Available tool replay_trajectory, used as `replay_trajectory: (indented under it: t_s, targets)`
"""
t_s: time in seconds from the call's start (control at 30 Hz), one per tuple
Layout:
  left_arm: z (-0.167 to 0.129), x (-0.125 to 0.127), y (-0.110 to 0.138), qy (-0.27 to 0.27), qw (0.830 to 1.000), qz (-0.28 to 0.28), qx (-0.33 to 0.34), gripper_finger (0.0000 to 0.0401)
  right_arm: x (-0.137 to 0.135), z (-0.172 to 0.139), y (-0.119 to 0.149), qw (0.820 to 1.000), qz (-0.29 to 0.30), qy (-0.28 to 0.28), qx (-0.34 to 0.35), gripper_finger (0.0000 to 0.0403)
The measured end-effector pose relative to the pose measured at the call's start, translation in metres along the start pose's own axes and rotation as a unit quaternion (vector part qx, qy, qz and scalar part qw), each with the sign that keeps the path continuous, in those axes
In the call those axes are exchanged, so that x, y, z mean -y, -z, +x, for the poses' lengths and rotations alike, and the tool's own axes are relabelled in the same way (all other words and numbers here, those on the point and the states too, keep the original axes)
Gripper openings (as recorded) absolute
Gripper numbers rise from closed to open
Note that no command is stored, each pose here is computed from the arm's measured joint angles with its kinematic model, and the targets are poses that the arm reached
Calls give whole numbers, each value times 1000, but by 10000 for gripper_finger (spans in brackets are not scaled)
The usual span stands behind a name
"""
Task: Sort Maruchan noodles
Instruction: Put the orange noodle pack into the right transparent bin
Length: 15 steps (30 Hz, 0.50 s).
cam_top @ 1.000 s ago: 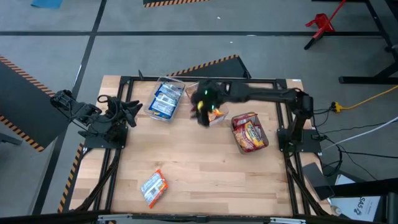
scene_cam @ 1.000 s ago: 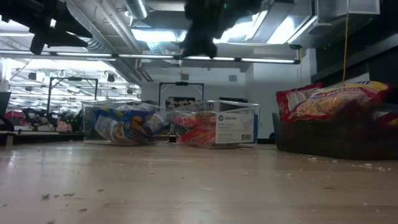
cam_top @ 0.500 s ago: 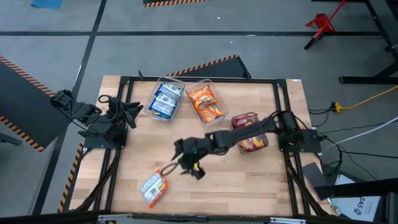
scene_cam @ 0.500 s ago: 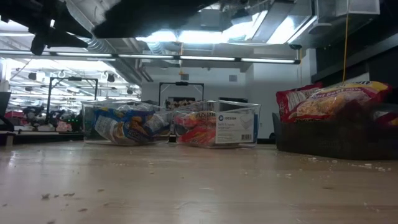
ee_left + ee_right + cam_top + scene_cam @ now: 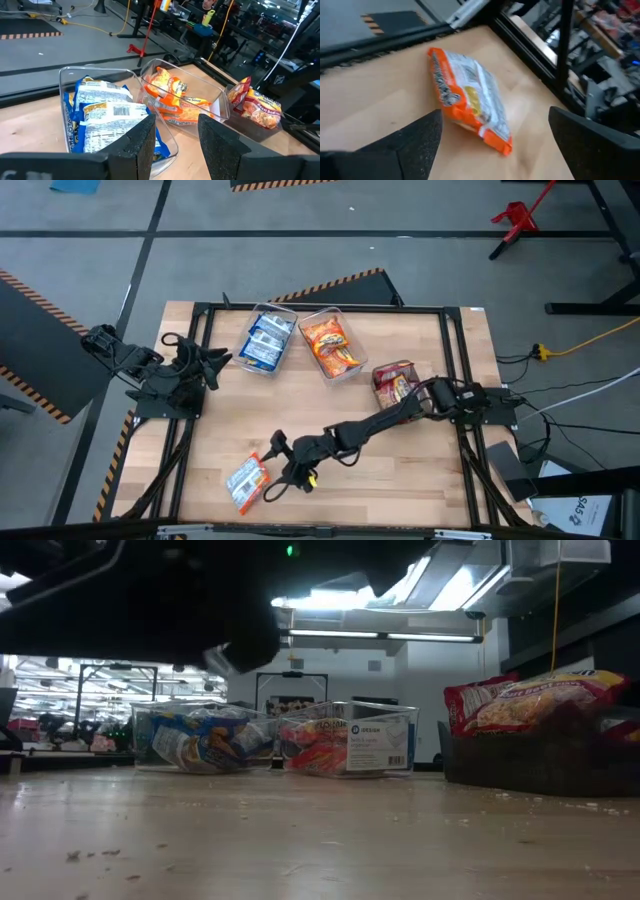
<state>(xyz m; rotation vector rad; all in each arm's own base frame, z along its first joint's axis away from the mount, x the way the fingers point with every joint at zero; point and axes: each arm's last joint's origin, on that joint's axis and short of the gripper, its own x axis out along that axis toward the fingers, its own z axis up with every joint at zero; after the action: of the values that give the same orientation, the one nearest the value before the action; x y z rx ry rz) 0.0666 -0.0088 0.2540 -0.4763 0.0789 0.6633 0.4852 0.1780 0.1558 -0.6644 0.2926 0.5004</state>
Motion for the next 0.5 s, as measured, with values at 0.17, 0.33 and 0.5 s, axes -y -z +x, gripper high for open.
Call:
replay_trajectory:
  t_s: [0.17,0.33,0.5]
  targets:
    - [0,0,0,2,1000,-3,-2,141,-9,12,9,1000,-1,-1,-1,347]
    - [0,0,1,7,1000,-3,-8,141,-8,28,8,1000,-13,5,9,347]
    - [0,0,1,7,1000,-3,-9,141,-1,46,2,1000,-12,8,11,347]
